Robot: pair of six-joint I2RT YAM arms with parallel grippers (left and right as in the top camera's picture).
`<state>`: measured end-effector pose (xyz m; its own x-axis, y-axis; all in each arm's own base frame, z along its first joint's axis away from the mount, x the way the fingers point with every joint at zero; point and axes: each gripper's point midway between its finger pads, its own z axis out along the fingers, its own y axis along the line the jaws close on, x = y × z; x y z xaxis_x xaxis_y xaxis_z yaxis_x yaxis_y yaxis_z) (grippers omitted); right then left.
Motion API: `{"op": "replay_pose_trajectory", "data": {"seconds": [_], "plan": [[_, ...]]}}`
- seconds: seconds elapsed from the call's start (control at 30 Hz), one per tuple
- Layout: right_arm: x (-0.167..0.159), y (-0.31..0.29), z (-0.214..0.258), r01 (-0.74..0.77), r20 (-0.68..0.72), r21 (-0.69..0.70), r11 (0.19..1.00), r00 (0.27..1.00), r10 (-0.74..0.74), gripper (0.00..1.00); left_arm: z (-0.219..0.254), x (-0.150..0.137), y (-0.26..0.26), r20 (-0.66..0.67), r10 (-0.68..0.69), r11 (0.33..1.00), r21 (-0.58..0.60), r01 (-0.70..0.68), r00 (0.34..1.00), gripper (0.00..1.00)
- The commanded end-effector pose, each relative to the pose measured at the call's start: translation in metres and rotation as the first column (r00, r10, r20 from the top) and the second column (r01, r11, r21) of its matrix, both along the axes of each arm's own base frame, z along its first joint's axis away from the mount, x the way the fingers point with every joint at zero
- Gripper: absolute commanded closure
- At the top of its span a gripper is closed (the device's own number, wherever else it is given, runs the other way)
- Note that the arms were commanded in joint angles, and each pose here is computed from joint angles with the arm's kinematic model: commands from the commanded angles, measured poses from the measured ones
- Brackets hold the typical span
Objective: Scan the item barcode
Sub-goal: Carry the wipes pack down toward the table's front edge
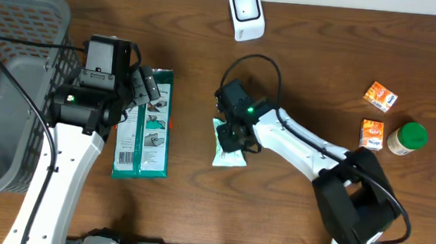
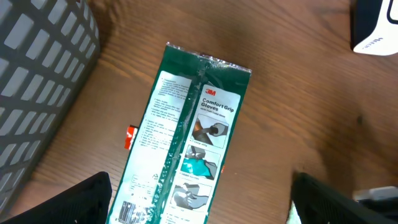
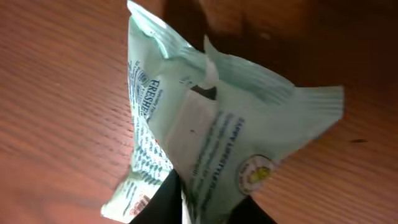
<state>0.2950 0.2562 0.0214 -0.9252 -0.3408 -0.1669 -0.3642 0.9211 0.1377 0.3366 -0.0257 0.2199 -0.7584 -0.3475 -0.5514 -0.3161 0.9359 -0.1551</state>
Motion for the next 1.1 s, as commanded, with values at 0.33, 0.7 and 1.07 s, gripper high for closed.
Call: {"op": "replay_pose_trajectory", "data": {"seconds": [0.33, 0.7, 1.07], "plan": [[-0.100, 0.022, 0.012, -0.593, -0.141, 0.333, 0.733, 0.737, 0.661, 0.99, 0.006, 0.002, 0.003, 0.016, -0.001, 1.000, 0.016, 0.001, 1.000, 0.07], [-0.155, 0.008, 0.018, -0.766, -0.201, 0.364, 0.530, 0.491, 0.847, 0.83, 0.006, 0.002, 0.003, 0.016, -0.001, 1.000, 0.016, 0.001, 1.000, 0.07], [-0.175, 0.043, 0.012, -0.856, -0.099, 0.329, 0.400, 0.390, 0.916, 0.50, 0.006, 0.002, 0.003, 0.016, -0.001, 1.000, 0.016, 0.001, 1.000, 0.07]]}}
